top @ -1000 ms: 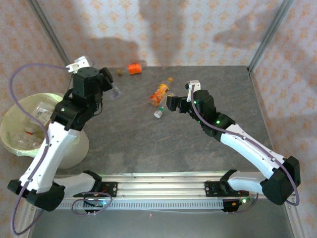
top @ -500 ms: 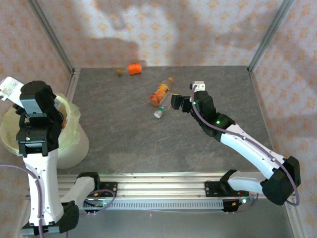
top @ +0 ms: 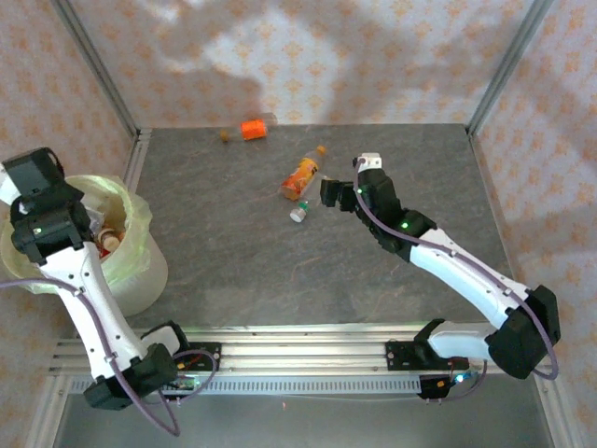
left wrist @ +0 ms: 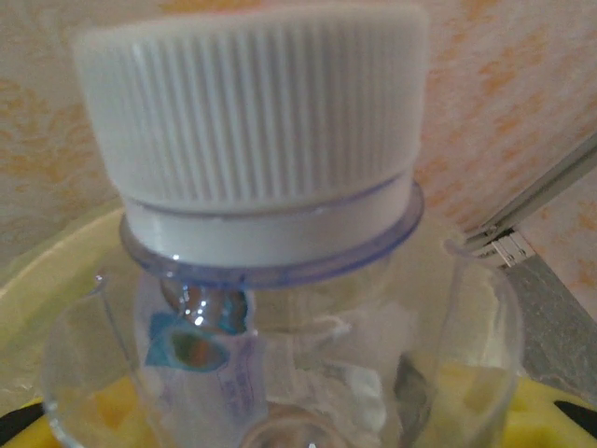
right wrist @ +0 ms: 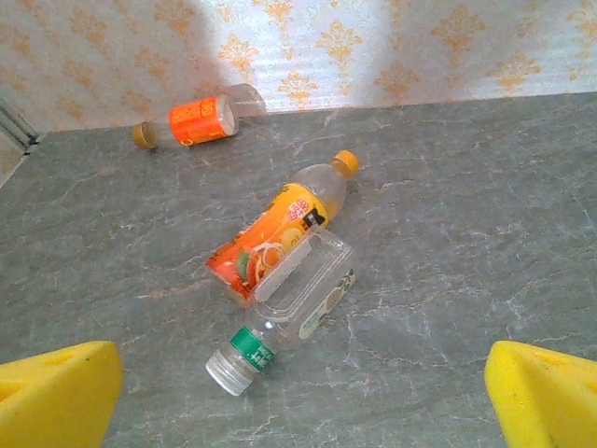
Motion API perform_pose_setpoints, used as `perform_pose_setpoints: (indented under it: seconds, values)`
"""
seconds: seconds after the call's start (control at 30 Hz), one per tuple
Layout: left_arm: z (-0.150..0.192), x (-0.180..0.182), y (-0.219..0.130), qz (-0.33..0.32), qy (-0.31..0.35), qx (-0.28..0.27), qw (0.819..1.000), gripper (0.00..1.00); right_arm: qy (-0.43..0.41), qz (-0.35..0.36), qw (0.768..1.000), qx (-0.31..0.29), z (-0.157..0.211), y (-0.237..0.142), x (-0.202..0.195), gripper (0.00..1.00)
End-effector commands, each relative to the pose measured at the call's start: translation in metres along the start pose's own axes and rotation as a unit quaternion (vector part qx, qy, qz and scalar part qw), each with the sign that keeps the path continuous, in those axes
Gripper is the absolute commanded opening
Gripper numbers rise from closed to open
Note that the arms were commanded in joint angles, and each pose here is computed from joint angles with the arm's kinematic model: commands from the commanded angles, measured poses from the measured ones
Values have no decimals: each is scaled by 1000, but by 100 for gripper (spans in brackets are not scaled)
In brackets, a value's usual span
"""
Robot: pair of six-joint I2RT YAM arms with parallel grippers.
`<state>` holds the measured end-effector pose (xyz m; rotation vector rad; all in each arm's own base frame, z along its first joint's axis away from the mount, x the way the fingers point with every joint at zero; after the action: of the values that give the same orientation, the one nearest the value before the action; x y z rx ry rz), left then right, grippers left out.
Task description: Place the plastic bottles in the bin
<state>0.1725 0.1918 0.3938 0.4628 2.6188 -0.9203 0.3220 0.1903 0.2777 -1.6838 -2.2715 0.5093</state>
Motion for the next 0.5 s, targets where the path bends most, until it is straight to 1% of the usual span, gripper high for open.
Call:
perform_pose_setpoints:
  seconds: [0.0,0.1,0.17,0.27,0.3,0.33,0.37,0.4,0.47]
  values:
    - [10,3,5,31,-34,67,997,54,4,-2,1000,-5,-12,-3,2,100]
    - [29,-2,16,62,-52,139,987,54,8,-2,1000,-1,-11,0,3,100]
    - [38,-3,21,69,-54,161,983,54,14,-4,1000,1,-11,2,4,100]
    - [44,0,22,68,-54,165,982,56,16,-13,1000,8,-9,6,8,100]
    - [45,1,21,69,-55,164,982,59,15,-14,1000,11,-9,7,9,99]
    - [46,1,21,70,-53,165,982,65,14,-15,1000,13,-9,8,10,99]
    - [48,2,21,71,-51,168,982,74,13,-15,1000,15,-9,9,10,100]
    - [49,2,20,69,-49,171,982,82,11,-14,1000,16,-9,10,10,99]
    - [48,1,17,72,-46,173,981,86,10,-14,1000,18,-10,12,11,100]
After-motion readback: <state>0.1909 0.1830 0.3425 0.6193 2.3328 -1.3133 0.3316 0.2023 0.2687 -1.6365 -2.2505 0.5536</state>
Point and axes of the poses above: each hand's point on the last joint's axis, 136 mm out from that joint toward the fingers, its own y axis out along the fingers, its own x axis along the line the jaws close on, z = x × y, the point moved 3 cm from there along -y, back along the fingers, and after that the axes turned 13 degrees about -y, right-handed, at the moved point
